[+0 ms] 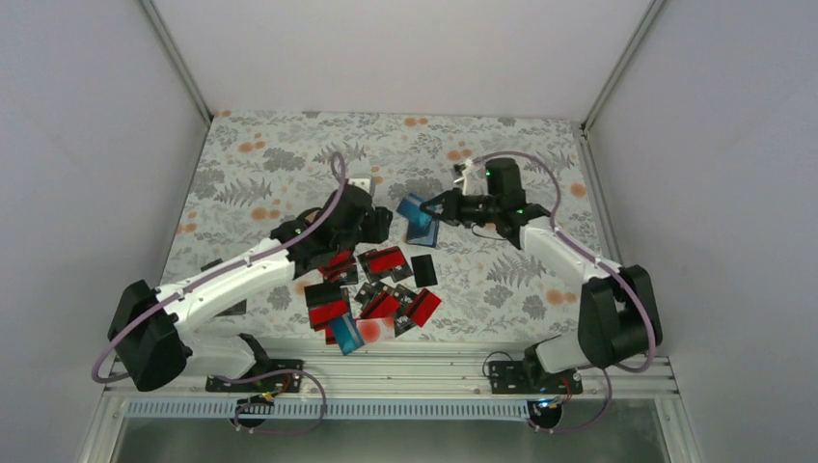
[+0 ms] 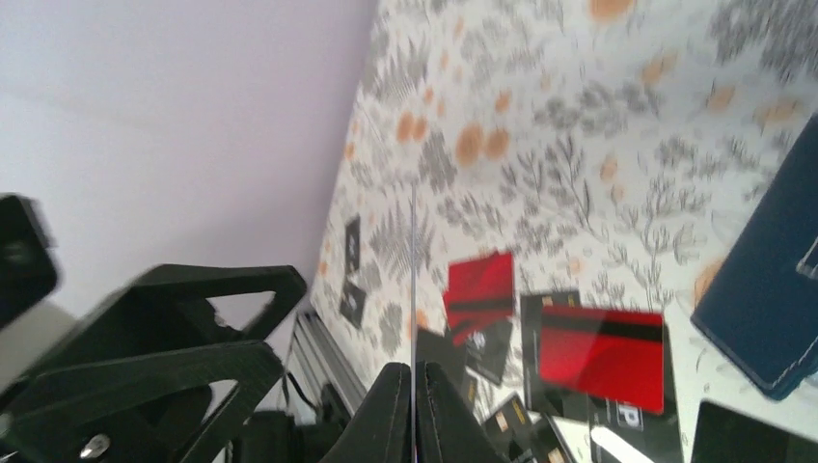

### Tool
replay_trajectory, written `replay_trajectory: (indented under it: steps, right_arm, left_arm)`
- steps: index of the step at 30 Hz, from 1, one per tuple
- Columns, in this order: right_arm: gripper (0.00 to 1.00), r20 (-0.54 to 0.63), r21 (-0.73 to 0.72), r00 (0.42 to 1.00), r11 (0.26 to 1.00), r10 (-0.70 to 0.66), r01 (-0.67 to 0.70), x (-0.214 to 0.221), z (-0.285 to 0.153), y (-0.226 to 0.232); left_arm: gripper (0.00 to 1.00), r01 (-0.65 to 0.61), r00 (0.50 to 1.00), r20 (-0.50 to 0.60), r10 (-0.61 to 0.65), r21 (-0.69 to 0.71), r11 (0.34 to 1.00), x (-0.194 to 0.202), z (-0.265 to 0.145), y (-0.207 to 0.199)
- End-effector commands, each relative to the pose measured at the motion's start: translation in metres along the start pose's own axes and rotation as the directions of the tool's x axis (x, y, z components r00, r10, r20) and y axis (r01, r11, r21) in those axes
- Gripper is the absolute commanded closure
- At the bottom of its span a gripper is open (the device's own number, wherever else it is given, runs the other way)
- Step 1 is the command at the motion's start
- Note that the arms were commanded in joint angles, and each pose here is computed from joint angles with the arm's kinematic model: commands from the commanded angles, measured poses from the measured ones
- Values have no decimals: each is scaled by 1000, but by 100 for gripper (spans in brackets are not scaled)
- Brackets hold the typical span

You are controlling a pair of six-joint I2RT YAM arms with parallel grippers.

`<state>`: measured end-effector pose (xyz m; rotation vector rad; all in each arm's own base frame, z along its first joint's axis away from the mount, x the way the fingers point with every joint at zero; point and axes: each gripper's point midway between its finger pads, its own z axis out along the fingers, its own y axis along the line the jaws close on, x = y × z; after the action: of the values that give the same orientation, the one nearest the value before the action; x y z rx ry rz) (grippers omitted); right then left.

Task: Put the credit cards into the card holder

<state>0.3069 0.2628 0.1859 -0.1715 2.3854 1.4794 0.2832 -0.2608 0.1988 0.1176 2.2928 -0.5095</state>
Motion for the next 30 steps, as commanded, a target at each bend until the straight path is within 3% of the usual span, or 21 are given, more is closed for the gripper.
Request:
replay_trajectory:
  steps: [1,8,14,20,30]
  right_arm:
    - [96,162,-52,987,999,11,-2,-38,-32,25]
    - [96,327,-194,941,981,85,-22,-72,-79,53]
    - [96,403,-279,908,960,115,2,-88,-109,73]
    - [96,419,-337,899,941,130,21,-94,-116,84]
    - [96,445,-393,887,917,126,67,-97,-124,97]
  left_arm:
    - [47,57,990,110,-90,273,960,-57,-3,-40]
    - [45,64,973,143,-179,583,810,-108,1,-78]
    - [41,11,965,165,-205,754,657,-133,-8,-108]
    - [42,-8,961,158,-226,835,550,-145,-14,-124]
    - [55,45,960,86,-266,891,452,-155,-8,-135]
